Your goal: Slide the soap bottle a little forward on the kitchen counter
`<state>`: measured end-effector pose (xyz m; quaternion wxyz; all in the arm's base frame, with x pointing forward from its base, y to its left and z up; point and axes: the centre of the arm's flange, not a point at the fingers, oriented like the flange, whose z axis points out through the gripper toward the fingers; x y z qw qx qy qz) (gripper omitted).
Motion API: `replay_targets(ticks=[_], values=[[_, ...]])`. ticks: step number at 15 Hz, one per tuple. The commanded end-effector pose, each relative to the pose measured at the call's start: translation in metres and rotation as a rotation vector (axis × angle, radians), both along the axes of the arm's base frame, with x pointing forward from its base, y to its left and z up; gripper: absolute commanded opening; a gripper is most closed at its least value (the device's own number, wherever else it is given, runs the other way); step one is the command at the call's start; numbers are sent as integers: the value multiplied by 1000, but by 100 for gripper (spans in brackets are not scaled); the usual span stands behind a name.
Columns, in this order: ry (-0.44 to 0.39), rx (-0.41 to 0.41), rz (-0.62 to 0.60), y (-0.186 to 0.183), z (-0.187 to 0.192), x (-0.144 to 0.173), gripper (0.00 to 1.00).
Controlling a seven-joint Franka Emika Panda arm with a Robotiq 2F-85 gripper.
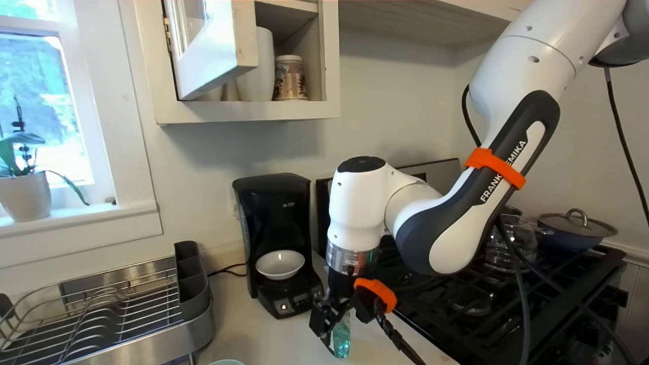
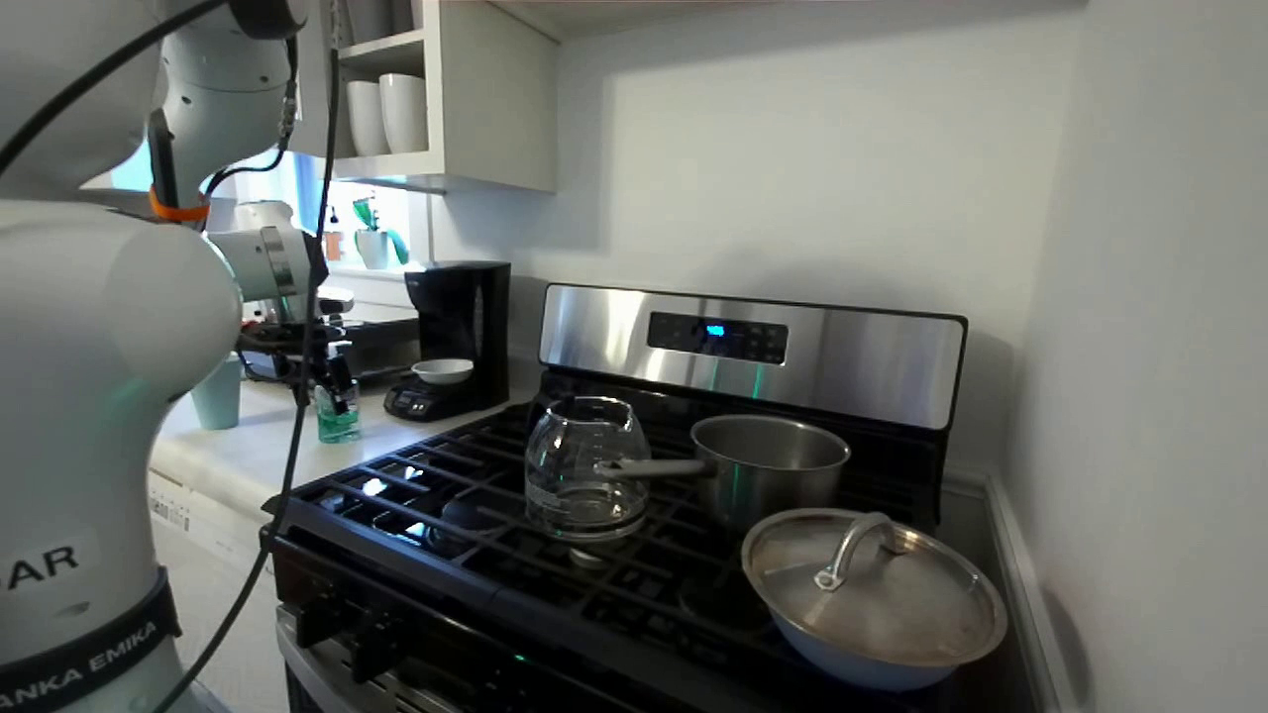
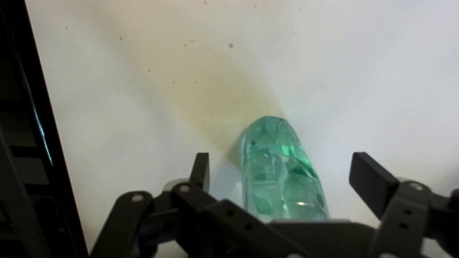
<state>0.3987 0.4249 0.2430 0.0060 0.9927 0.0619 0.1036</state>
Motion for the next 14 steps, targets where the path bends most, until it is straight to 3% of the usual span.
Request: replay_targets(ticks=[1,3,10,13,14], values=[[-3,-1,-12,9,-9,6,77],[5,-4,-8,11,-11,6,68],[-11,-12,0,15,-10,2,19],[-23,-13,-2,16,-7,3,11],[-24,-14,-4,15,-6,4,16]])
